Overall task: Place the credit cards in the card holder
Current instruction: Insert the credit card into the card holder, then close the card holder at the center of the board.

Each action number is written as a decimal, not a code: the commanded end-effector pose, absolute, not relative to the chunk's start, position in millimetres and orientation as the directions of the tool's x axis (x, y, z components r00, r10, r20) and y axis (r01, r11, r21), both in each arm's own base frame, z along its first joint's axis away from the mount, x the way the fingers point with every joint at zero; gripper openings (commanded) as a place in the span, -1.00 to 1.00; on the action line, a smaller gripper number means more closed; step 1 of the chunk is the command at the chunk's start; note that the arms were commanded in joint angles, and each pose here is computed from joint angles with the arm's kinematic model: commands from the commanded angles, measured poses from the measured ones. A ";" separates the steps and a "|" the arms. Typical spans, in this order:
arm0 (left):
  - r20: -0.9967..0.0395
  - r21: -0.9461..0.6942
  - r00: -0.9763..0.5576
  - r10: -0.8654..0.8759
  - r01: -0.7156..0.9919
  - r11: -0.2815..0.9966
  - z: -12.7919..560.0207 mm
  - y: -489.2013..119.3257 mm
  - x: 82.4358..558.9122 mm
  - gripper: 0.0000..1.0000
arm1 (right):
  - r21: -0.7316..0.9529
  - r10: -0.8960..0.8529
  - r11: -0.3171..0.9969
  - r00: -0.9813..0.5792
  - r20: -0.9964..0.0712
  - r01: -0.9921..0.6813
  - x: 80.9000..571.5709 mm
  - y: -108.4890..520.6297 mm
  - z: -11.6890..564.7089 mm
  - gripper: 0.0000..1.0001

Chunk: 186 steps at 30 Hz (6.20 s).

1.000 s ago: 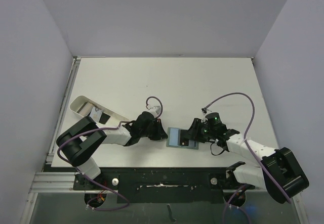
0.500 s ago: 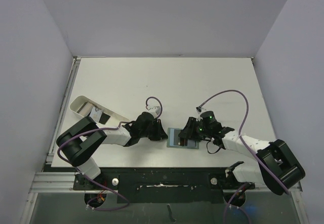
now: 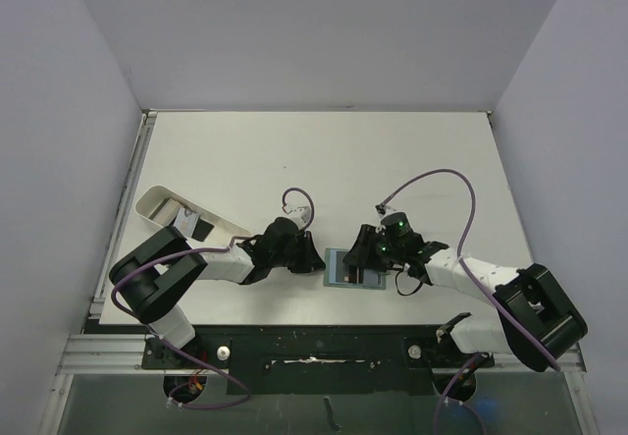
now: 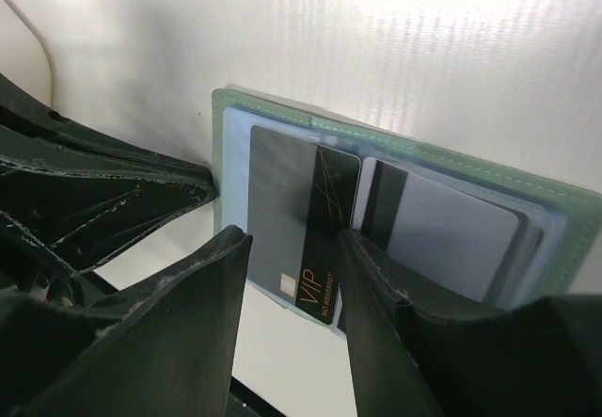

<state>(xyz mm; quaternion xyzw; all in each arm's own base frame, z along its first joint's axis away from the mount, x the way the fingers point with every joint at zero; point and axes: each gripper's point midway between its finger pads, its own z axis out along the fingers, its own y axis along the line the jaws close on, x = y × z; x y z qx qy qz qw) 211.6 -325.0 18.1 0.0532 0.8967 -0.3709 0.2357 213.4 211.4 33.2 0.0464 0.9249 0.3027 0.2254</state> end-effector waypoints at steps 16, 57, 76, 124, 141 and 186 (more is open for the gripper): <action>-0.468 -0.621 -0.879 -0.091 0.254 0.742 13.7 -320.5 213.1 -1.00 | 0.436 0.229 0.899 -0.879 -0.417 0.027 220.8 221.9 31.9 -0.13; -0.343 -0.825 -0.926 -0.157 0.217 0.521 52.0 -364.8 201.7 -0.08 | -0.038 0.074 0.993 -0.820 -0.568 0.116 210.0 128.3 53.0 0.13; -0.354 -0.782 -0.921 -0.160 0.197 0.592 35.2 -355.2 205.3 -0.07 | -0.185 0.048 0.966 -0.830 -0.555 0.180 208.0 103.7 38.6 -0.36; -0.210 -0.969 -0.940 -0.268 0.163 0.187 113.4 -408.8 194.9 -0.22 | 0.251 0.242 0.962 -0.778 -0.580 0.112 202.6 156.7 32.9 -0.90; -0.327 -0.885 -0.921 -0.214 0.219 0.411 63.9 -406.3 208.3 -0.36 | 0.345 0.283 0.936 -0.744 -0.606 0.075 202.7 164.8 49.9 -0.74; -0.475 -0.675 -0.880 -0.020 0.349 0.650 48.8 -401.6 215.2 -0.99 | 0.666 0.413 0.746 -0.781 -0.469 -0.006 201.7 180.3 60.6 -0.58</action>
